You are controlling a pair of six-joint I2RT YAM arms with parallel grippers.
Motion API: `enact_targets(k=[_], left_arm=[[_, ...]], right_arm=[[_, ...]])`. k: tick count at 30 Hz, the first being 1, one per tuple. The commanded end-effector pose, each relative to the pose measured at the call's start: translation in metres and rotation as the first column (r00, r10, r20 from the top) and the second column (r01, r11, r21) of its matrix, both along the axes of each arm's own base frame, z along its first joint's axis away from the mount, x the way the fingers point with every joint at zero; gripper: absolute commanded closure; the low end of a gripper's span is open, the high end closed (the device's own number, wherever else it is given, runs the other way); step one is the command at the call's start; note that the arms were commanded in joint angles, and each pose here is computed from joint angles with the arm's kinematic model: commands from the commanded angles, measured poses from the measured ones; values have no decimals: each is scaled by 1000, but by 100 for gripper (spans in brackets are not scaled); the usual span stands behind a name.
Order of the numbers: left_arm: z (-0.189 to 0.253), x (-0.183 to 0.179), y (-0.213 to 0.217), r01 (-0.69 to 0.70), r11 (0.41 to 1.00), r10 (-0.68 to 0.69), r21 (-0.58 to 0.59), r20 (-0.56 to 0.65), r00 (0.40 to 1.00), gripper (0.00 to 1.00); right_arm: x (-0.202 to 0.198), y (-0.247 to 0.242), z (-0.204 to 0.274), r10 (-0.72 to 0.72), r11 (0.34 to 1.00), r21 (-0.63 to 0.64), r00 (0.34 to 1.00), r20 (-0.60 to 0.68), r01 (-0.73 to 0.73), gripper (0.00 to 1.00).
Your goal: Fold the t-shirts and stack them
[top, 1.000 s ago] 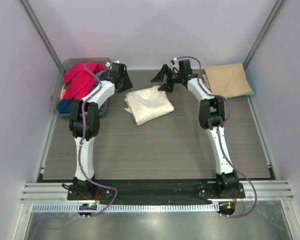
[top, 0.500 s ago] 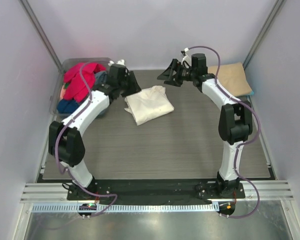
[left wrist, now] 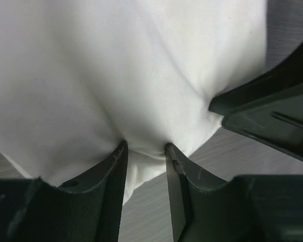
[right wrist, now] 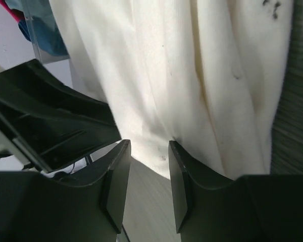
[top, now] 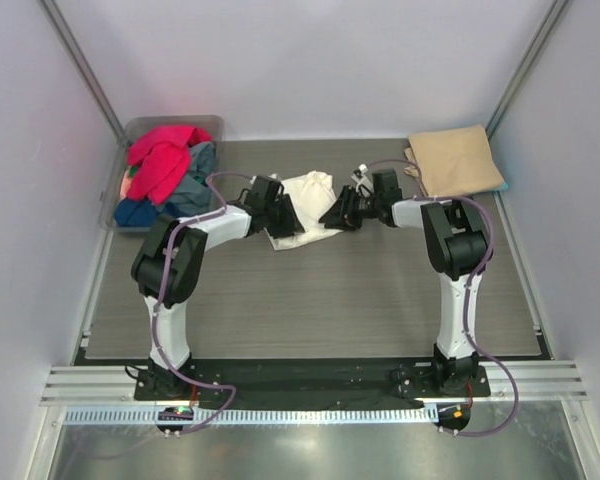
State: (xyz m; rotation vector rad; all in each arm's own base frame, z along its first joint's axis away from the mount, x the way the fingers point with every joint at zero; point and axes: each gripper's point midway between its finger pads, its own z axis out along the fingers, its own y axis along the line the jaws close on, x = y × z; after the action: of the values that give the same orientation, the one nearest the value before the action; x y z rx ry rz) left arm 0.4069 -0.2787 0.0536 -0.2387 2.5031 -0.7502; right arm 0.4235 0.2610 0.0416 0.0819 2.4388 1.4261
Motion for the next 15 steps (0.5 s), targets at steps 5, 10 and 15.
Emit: enact_targets(k=[5, 10, 15], left_arm=[[-38, -8, 53, 41, 967, -38, 250, -19, 999, 64], [-26, -15, 74, 99, 937, -94, 334, -30, 995, 65], [20, -12, 71, 164, 922, -177, 350, 4, 984, 60]], right_arm=[[-37, -25, -16, -92, 989, -116, 995, 22, 94, 58], [-92, -6, -9, -92, 986, -142, 996, -6, 90, 62], [-119, 27, 36, -8, 992, -122, 998, 61, 16, 53]])
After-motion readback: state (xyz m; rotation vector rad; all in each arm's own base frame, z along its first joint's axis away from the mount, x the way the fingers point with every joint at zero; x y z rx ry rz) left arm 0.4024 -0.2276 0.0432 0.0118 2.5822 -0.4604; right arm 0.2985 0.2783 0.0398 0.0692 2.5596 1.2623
